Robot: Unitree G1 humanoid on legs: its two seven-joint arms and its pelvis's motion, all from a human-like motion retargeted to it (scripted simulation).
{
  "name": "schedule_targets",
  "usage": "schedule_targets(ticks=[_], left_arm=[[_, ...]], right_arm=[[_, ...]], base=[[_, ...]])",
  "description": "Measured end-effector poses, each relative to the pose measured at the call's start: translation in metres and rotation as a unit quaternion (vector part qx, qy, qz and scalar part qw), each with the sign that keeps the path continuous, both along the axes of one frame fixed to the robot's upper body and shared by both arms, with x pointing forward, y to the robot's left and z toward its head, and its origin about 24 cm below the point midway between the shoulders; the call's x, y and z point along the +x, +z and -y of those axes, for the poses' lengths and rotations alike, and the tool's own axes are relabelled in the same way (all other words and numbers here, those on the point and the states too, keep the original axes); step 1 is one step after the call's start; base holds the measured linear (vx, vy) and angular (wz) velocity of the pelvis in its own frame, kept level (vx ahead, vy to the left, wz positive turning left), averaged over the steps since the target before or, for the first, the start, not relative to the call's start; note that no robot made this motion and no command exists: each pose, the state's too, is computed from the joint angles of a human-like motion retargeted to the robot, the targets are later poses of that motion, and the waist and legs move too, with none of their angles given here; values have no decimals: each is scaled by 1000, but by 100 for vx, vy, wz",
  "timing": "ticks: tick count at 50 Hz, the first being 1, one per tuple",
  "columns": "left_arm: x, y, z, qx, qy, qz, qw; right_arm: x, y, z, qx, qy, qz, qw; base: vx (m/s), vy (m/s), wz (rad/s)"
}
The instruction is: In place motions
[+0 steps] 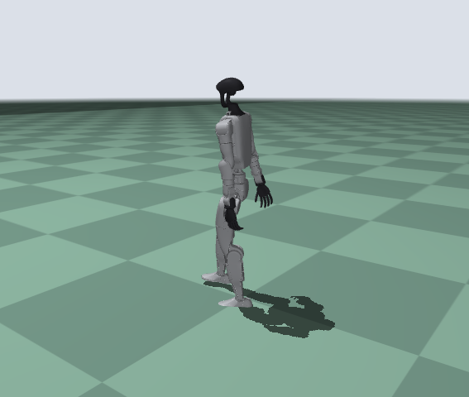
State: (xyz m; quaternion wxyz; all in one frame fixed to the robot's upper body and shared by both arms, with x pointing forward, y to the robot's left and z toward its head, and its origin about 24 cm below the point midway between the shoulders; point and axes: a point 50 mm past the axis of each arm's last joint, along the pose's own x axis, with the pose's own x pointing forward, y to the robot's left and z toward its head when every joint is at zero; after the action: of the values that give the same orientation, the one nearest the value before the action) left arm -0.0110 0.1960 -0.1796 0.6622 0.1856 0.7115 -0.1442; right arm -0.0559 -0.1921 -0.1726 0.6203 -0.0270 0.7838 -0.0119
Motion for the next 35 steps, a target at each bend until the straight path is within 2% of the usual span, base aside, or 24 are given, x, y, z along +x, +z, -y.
schedule_targets(ticks=[5,12,18,21,28,35], left_arm=[[-53,8,-6,46,24,-86,995],[-100,20,-12,72,65,-158,983],[-77,11,5,44,109,-119,986],[-45,4,8,8,93,-78,993],[14,0,2,-32,-36,28,998],[18,1,-4,-24,-24,56,998]], right_arm=[[27,-3,9,-28,69,23,997],[83,-6,6,0,157,108,982],[129,-1,7,-10,189,190,963],[144,2,6,-17,194,222,956],[92,-5,9,-8,144,134,980],[29,-1,12,-3,127,2,992]], base=[[9,-13,-92],[10,-21,-70],[-3,-21,21],[-8,-18,52],[2,-23,22],[-2,-22,-19]])
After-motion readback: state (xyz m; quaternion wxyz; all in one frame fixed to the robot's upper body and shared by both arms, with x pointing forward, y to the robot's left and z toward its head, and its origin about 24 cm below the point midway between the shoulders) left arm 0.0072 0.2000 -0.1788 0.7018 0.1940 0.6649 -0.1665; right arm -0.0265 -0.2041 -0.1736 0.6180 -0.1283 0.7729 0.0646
